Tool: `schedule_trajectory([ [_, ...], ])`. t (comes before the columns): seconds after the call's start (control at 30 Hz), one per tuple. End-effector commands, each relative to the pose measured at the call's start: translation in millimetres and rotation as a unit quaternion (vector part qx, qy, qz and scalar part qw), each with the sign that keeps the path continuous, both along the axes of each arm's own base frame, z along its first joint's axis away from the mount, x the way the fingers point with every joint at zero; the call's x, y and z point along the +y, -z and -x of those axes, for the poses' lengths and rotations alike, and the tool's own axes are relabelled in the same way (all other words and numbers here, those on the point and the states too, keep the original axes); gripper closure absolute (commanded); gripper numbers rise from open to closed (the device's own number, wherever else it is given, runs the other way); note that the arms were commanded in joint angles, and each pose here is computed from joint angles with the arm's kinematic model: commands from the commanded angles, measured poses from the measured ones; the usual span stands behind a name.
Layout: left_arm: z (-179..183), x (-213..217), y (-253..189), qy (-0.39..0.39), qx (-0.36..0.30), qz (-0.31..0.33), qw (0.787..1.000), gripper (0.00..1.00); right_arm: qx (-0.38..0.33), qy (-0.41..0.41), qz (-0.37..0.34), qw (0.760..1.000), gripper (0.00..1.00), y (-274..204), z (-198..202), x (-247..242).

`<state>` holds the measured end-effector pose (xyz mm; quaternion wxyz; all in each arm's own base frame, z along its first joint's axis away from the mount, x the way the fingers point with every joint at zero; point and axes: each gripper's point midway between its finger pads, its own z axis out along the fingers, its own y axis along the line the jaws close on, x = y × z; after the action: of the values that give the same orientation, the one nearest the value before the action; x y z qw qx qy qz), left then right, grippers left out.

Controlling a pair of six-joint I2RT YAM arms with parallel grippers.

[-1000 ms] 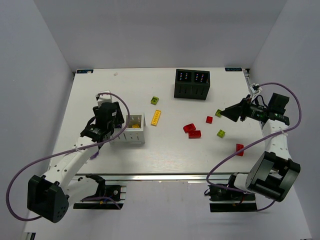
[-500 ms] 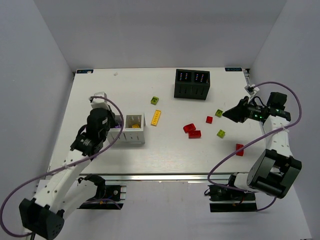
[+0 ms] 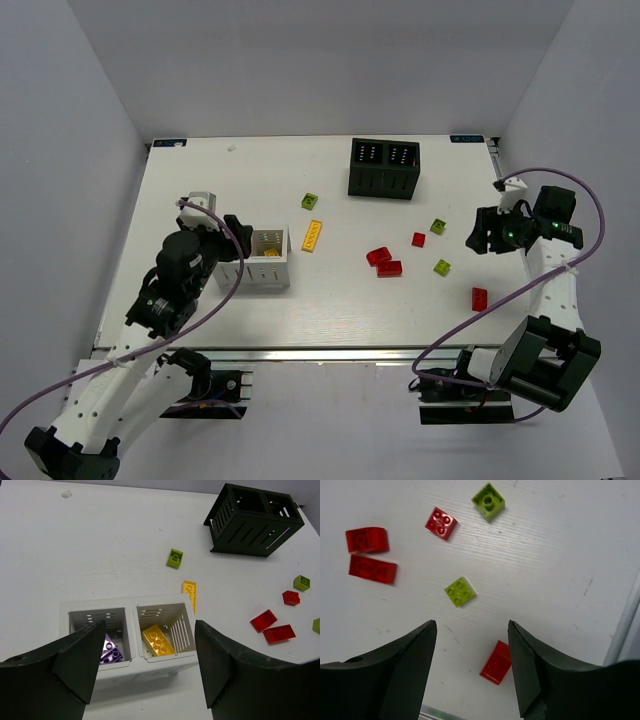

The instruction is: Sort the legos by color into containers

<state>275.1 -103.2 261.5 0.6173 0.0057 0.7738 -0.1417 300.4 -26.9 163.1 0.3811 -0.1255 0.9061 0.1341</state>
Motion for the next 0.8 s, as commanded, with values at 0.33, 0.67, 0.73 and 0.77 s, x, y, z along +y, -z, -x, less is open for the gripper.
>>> schedule_trajectory([
  [0.33, 5.1, -4.6, -7.5, 0.009, -0.015, -0.021, 1.000, 0.08, 0.026, 0.017, 0.021, 0.999, 0.35, 15.1, 11.0, -8.5],
  [0.67, -6.6, -3.1, 9.8, -0.008, 0.007, -0.021, 1.000, 0.03, -0.037, -0.019, -0.042, 0.998, 0.51, -6.1, 8.8, 22.5],
  [0.73, -8.1, -0.5, 6.3, -0.020, 0.006, -0.013, 1.000, 0.03, -0.053, -0.029, -0.045, 0.997, 0.51, -8.3, 8.1, 26.1],
  [0.77, -8.1, -0.7, 5.9, -0.021, 0.007, -0.011, 1.000, 0.02, -0.052, -0.034, -0.051, 0.997, 0.51, -4.2, 11.0, 29.5],
])
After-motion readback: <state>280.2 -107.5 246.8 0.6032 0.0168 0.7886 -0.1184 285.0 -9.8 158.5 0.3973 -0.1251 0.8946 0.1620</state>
